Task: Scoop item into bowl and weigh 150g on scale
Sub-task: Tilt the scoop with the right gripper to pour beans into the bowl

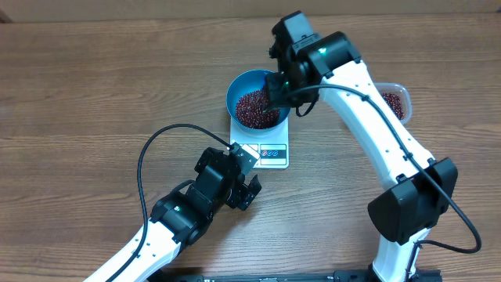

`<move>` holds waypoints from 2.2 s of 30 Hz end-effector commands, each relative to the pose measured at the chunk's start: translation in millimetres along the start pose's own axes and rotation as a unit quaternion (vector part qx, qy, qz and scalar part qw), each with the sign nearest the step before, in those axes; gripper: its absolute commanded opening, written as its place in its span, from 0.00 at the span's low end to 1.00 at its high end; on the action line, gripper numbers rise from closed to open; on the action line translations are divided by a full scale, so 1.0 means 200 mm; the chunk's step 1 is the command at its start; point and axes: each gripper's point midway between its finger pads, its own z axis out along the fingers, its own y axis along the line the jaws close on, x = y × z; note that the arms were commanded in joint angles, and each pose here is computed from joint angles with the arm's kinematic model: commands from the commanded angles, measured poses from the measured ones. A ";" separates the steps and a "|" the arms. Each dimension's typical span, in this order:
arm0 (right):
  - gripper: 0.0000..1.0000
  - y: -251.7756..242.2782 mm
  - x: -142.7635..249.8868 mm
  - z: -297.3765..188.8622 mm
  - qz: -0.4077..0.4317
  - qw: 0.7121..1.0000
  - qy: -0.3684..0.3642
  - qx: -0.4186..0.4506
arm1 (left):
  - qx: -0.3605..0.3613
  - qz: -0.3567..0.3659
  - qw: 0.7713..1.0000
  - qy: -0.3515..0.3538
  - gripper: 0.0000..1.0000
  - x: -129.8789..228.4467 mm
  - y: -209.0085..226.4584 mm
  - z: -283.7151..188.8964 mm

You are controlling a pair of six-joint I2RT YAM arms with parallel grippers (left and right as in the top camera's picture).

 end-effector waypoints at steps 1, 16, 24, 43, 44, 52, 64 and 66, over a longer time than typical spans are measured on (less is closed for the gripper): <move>0.04 0.01 -0.06 -0.13 -0.001 0.998 -0.053 0.033 | -0.001 0.004 1.000 -0.001 0.99 0.01 0.01 0.00; 0.04 0.03 -0.05 -0.13 -0.007 0.997 -0.059 0.049 | -0.001 0.004 1.000 -0.001 1.00 0.01 0.01 0.00; 0.04 0.03 -0.05 -0.13 -0.007 0.997 -0.058 0.049 | -0.001 0.004 1.000 -0.002 1.00 0.01 0.01 0.00; 0.04 0.02 -0.03 -0.13 -0.007 0.997 -0.051 0.051 | -0.001 0.004 1.000 -0.001 1.00 0.01 0.01 0.00; 0.04 0.02 -0.03 -0.13 -0.007 0.997 -0.050 0.052 | -0.001 0.004 1.000 -0.001 1.00 0.01 0.01 0.00; 0.04 0.02 -0.02 -0.13 -0.007 0.997 -0.048 0.053 | -0.001 0.004 1.000 -0.002 0.99 0.01 0.01 0.00; 0.04 0.02 -0.03 -0.13 -0.007 0.997 -0.048 0.053 | -0.001 0.004 1.000 -0.001 0.99 0.01 0.01 0.00; 0.04 0.02 -0.03 -0.13 -0.007 0.997 -0.048 0.053 | -0.001 0.004 1.000 -0.001 1.00 0.01 0.01 0.00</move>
